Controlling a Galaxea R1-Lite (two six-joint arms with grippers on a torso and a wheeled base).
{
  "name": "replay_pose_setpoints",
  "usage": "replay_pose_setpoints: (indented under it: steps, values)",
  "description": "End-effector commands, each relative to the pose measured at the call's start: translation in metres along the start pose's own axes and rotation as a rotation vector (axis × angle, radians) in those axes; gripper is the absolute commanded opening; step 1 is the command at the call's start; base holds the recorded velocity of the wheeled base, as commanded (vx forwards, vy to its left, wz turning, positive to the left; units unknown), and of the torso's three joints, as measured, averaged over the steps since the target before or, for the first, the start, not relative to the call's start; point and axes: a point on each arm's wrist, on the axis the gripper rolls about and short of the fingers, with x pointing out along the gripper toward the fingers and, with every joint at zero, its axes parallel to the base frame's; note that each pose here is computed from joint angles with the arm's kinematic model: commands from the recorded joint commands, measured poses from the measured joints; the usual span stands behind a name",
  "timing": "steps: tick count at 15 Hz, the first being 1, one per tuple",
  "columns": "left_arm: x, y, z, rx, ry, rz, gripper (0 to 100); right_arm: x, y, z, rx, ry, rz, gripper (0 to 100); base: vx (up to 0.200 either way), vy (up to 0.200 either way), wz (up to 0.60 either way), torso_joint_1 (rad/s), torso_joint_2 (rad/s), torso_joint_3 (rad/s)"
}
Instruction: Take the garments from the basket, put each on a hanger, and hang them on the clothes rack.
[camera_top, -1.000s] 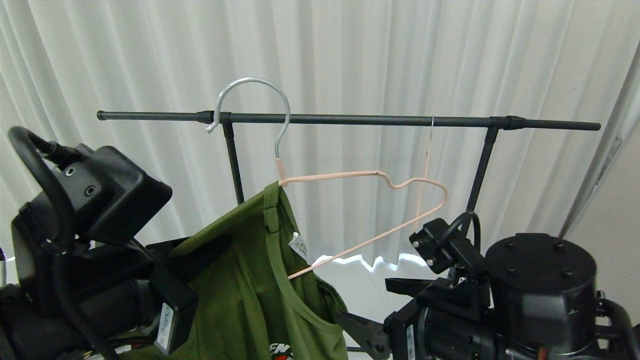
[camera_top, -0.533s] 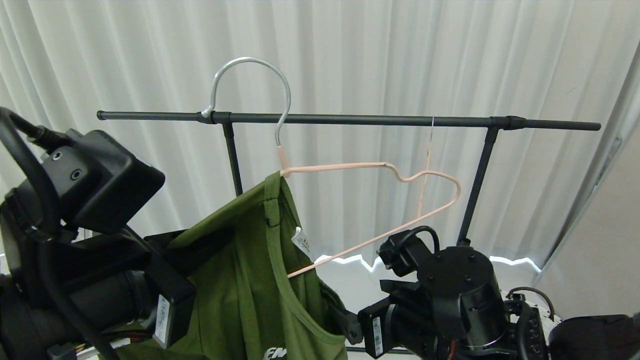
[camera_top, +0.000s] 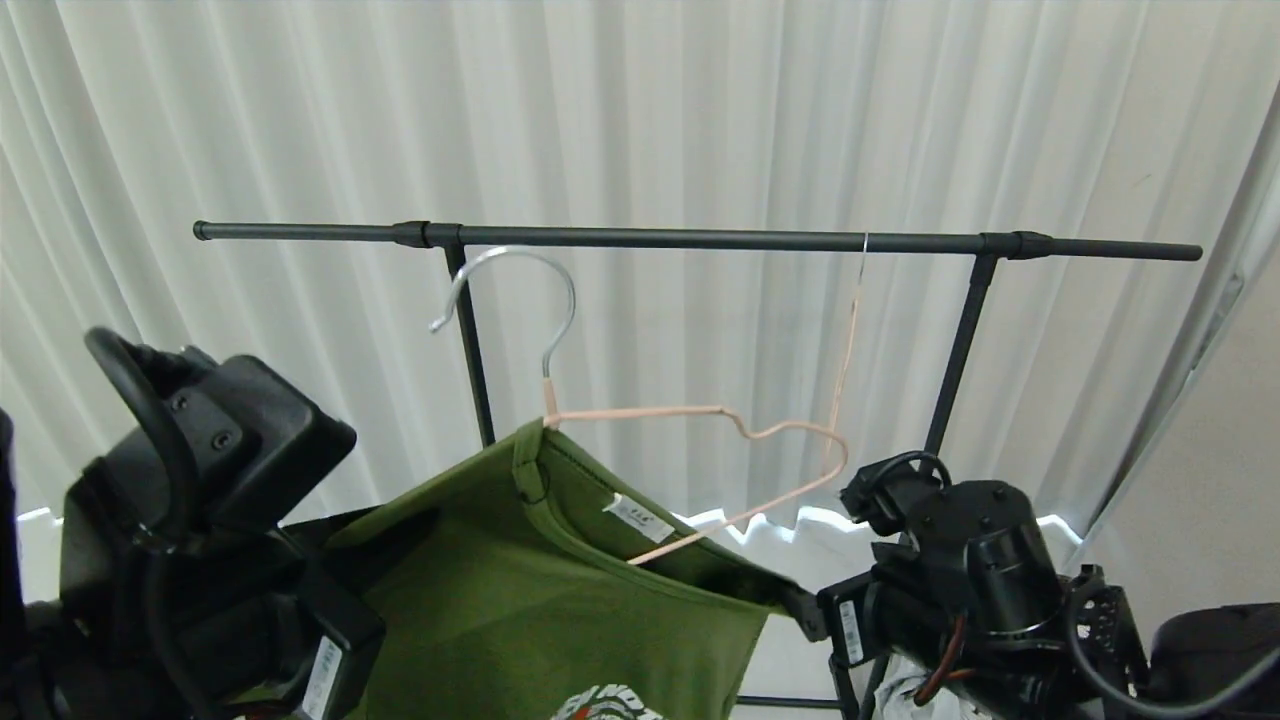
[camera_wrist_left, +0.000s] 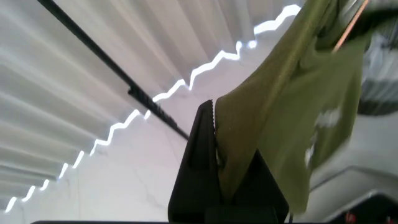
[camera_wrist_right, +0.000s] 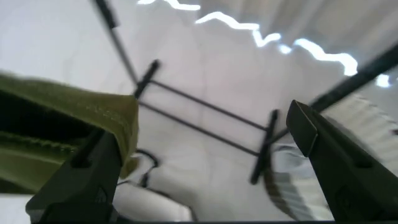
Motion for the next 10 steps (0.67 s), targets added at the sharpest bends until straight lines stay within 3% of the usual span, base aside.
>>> replay_pose_setpoints:
  steps: [1,4,8,10]
  values:
    - [-0.001,-0.003,-0.016,0.021,0.043,-0.008,0,-0.002,-0.034,0.018,0.023,-0.058,-0.093,100,0.000,0.000,0.00,0.000,0.00,0.000]
    - [0.001,-0.006,-0.029,0.041,0.088,-0.015,0,-0.010,-0.057,0.031,0.041,-0.109,-0.147,100,0.000,0.000,0.00,0.000,0.00,0.000]
    - [0.006,-0.011,-0.044,0.079,0.174,-0.022,0,-0.038,-0.057,0.043,0.001,-0.182,-0.039,100,0.000,0.000,0.00,0.000,0.00,0.000]
    - [0.011,-0.012,-0.042,0.084,0.188,0.013,0,-0.053,-0.048,0.038,-0.054,-0.185,0.029,100,0.000,0.000,0.00,0.000,0.00,0.000]
